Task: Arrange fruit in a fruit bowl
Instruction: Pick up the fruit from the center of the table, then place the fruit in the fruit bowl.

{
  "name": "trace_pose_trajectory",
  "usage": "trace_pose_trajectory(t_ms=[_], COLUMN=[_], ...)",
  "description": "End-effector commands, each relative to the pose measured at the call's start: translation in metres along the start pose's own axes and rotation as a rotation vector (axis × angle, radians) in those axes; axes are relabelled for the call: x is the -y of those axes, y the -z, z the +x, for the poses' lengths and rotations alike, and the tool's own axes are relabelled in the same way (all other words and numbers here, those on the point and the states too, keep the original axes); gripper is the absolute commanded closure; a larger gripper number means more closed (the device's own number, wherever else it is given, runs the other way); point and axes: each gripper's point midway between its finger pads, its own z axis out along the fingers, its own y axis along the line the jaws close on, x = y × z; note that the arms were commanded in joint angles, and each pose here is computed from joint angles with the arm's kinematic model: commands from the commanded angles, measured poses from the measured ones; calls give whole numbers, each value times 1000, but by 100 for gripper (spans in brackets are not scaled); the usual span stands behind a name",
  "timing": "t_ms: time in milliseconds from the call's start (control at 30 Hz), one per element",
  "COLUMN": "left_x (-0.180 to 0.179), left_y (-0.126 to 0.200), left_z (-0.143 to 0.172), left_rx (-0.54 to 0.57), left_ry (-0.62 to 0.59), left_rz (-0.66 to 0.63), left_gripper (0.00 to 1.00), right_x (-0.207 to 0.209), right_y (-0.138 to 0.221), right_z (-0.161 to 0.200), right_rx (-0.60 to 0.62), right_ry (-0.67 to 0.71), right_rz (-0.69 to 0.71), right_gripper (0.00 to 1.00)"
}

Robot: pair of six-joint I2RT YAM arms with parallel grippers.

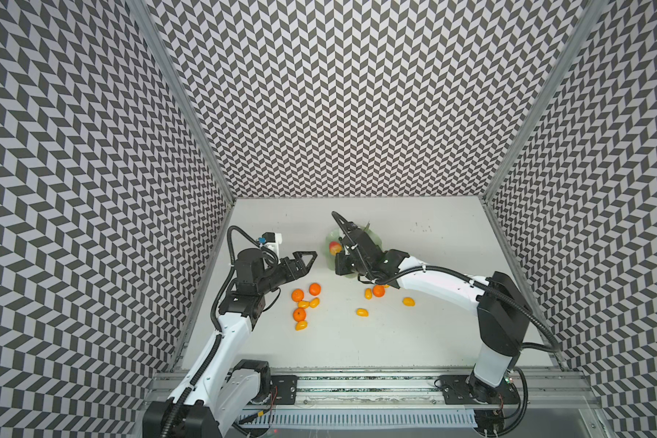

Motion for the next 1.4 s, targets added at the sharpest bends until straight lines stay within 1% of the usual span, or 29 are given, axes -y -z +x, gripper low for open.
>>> trace_pose_trajectory(t_ms=[0,167,367,633,867,967,1100,1200,1367], left_x=[22,45,57,57,53,52,49,47,46], left_y=[-16,-44,-66,-69,-64,-63,-63,-62,-59], left_z=[-11,3,15,17,14,14,17,18,20], left_rx=[32,-19,-56,-59,-35,-32,-37,-39,-43], left_ry=[-43,-79,-92,-101,-117,-118,-106,-100,-96], left_rz=[26,56,66,51,22,17,12,6,-3], left_gripper=[0,0,0,0,0,0,0,0,0], right_x=[27,67,87,96,94,93,92,89,82], right_y=[20,24,9,-20,-46,-51,-50,-46,-32], right_z=[-25,-32,-36,-38,-24,-16,-12,-12,-16], right_rx=[88,91,77,49,-21,-48,-60,-58,-56], right_ry=[-73,-130,-169,-183,-170,-172,-170,-167,-148], right_rz=[23,80,91,108,85,65,57,37,11], right_gripper=[100,100,100,100,100,95,84,76,66])
